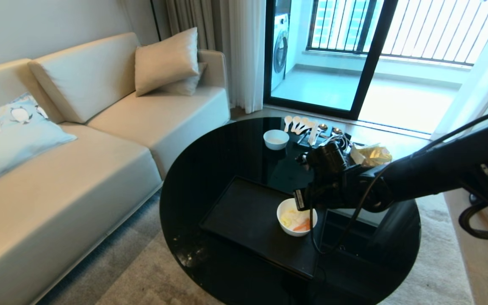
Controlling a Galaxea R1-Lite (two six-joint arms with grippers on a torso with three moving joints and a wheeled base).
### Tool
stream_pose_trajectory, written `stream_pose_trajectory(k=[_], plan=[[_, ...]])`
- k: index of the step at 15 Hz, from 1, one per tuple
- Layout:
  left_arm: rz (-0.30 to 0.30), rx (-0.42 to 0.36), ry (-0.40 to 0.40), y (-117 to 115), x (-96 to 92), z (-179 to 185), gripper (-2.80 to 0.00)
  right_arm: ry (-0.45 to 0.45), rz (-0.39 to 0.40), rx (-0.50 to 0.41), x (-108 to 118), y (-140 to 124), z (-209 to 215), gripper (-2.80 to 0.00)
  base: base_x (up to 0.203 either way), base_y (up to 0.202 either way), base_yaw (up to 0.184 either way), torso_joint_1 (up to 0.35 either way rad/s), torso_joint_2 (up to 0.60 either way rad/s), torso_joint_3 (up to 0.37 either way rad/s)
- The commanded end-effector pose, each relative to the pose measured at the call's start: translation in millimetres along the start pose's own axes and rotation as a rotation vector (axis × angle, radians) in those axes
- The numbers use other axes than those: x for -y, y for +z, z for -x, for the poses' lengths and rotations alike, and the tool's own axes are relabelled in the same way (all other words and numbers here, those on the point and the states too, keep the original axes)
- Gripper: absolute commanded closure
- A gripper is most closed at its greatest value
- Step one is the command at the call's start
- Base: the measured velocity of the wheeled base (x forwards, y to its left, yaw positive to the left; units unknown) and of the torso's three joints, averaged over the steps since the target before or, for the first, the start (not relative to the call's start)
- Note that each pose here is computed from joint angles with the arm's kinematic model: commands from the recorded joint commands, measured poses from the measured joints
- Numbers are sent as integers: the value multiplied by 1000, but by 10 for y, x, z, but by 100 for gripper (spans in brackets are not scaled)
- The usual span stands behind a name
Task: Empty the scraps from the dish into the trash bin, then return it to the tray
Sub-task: Pick up the bowl with leftover food
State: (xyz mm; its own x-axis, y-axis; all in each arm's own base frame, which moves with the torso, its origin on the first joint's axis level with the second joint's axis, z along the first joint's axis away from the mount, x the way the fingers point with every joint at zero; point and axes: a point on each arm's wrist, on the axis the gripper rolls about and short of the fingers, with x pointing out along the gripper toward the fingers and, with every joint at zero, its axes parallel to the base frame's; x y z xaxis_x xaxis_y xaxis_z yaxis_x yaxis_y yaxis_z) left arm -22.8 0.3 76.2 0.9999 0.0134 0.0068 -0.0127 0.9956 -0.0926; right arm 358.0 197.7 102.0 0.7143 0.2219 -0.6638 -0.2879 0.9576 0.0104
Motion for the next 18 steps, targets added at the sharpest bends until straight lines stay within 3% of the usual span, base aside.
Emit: stream_pose_trajectory(k=[1, 5, 9, 10, 18], plan=[[1, 1, 0, 0, 0, 0, 0, -32, -81, -65, 13, 52, 46, 0, 0, 0, 0, 0, 0, 0], [1, 1, 0, 0, 0, 0, 0, -86, -191, -158, 159, 81, 83, 0, 0, 0, 0, 0, 0, 0], [1, 1, 0, 0, 0, 0, 0, -101, -211, -201, 188, -1, -16, 0, 0, 0, 0, 0, 0, 0], [1, 1, 0, 0, 0, 0, 0, -103, -223, -205, 187, -12, -34, -280, 0, 0, 0, 0, 0, 0], [1, -1, 0, 1, 0, -1, 0, -141, -230, -262, 283, -156, -251, -280, 0, 0, 0, 0, 0, 0]])
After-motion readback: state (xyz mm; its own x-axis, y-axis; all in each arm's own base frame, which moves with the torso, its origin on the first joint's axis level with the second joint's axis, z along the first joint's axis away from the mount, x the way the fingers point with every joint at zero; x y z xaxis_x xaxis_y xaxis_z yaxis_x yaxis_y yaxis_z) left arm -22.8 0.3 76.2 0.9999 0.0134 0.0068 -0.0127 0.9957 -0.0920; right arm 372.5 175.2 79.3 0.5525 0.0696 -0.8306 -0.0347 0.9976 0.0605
